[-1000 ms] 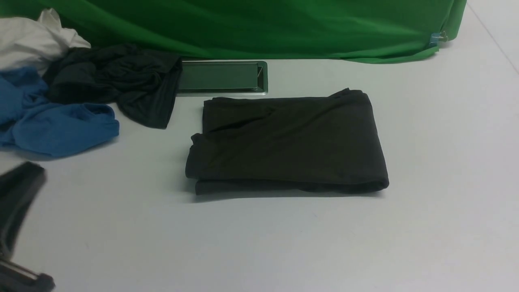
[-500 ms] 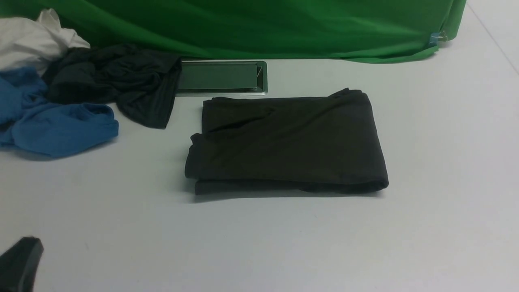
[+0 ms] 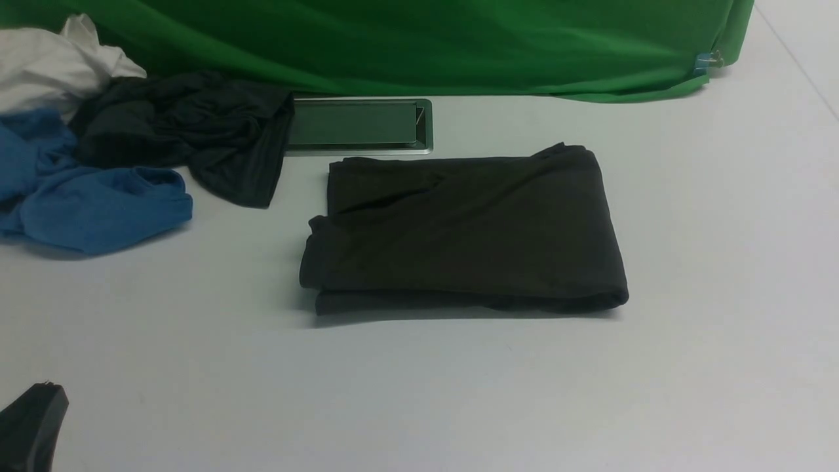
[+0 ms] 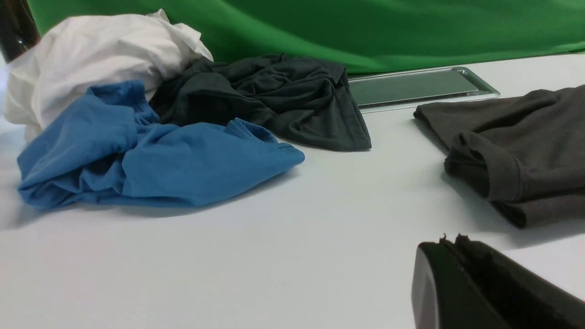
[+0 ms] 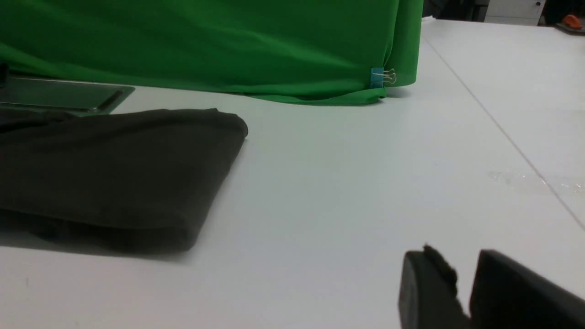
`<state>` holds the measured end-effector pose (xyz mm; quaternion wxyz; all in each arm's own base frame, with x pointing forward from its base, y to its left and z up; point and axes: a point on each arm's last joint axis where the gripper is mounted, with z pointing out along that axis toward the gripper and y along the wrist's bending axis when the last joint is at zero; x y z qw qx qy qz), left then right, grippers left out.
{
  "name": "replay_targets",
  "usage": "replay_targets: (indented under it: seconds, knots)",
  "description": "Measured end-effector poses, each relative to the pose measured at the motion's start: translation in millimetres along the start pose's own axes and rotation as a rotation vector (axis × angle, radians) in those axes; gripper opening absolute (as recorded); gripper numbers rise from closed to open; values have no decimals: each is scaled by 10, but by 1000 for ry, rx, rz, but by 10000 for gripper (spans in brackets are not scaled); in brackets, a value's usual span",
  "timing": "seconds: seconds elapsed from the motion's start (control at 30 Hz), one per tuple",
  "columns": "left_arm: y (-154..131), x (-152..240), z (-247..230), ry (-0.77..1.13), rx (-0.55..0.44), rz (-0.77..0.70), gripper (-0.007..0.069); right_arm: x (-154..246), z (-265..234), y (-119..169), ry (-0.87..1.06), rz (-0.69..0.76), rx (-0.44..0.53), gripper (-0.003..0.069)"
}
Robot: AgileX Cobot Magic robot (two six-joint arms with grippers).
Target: Fold a long-sleeved shirt on a white desktop.
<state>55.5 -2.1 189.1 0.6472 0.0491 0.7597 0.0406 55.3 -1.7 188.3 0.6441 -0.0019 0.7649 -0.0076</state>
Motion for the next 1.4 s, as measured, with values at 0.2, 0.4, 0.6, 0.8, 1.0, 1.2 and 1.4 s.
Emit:
replay_targets:
  seconds: [0.2, 0.4, 0.6, 0.8, 1.0, 1.2, 1.4]
  knots:
    - [0, 0, 0, 0, 0, 6, 21, 0, 0, 0, 0, 0, 0, 202]
    - [0, 0, 0, 0, 0, 6, 21, 0, 0, 0, 0, 0, 0, 218]
    - [0, 0, 0, 0, 0, 7, 21, 0, 0, 0, 0, 0, 0, 231]
    - [0, 0, 0, 0, 0, 7, 21, 0, 0, 0, 0, 0, 0, 237]
    - [0, 0, 0, 0, 0, 7, 21, 0, 0, 0, 0, 0, 0, 237]
    - [0, 0, 0, 0, 0, 7, 21, 0, 0, 0, 0, 0, 0, 237]
    - [1, 0, 0, 0, -2, 7, 21, -2, 0, 0, -2, 0, 0, 239]
